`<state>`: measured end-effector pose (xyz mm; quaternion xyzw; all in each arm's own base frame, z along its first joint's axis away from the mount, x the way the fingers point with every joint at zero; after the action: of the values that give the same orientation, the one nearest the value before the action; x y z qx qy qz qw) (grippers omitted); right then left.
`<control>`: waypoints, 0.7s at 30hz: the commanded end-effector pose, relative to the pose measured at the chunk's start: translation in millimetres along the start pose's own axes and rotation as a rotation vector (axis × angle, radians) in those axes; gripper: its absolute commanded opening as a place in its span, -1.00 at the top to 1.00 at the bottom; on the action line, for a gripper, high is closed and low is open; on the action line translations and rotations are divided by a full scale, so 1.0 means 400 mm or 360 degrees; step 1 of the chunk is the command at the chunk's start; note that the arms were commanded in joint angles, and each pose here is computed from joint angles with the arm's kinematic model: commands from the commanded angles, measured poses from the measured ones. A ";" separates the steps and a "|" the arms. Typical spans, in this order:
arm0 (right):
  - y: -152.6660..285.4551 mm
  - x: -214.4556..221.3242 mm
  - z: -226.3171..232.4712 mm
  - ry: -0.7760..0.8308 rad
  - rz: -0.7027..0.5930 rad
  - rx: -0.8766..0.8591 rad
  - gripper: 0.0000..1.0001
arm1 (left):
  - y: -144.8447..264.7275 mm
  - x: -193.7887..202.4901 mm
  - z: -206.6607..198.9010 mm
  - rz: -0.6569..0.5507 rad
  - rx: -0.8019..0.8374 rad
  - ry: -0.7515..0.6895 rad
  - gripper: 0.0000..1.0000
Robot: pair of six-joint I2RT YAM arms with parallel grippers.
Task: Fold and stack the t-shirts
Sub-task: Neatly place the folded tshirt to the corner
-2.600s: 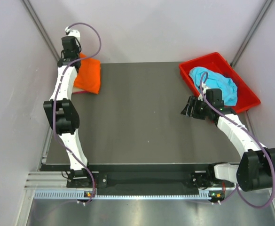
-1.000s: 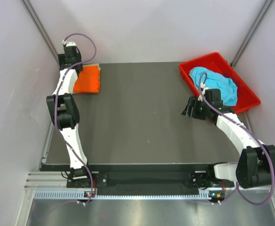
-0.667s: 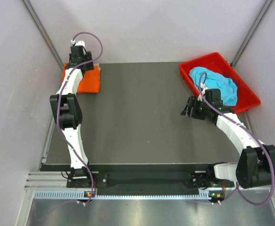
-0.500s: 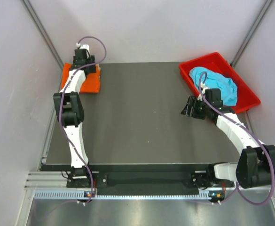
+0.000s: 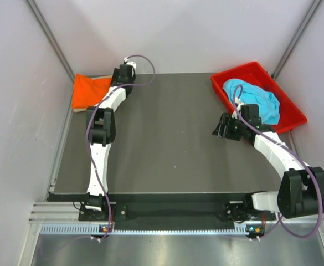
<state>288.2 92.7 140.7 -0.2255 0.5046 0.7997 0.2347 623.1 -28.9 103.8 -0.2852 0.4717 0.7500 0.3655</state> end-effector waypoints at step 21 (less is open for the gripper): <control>-0.021 -0.029 -0.013 0.0009 -0.0050 0.0012 -0.25 | -0.012 -0.153 0.077 -0.0403 -0.0400 -0.0094 0.90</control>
<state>291.3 93.0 133.0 -0.2185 0.5081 0.8009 0.2298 647.8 -7.6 111.9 -0.3050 0.3551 0.7912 0.3935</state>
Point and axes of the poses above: each gripper's point midway between its finger pads, its own y axis back along the fingers, its own z axis along the line the jaws close on, x = y × z, the point moved 4 cm from there along y, back along the fingers, and after that the axes turned 4 degrees about y, right-handed, at the moved point
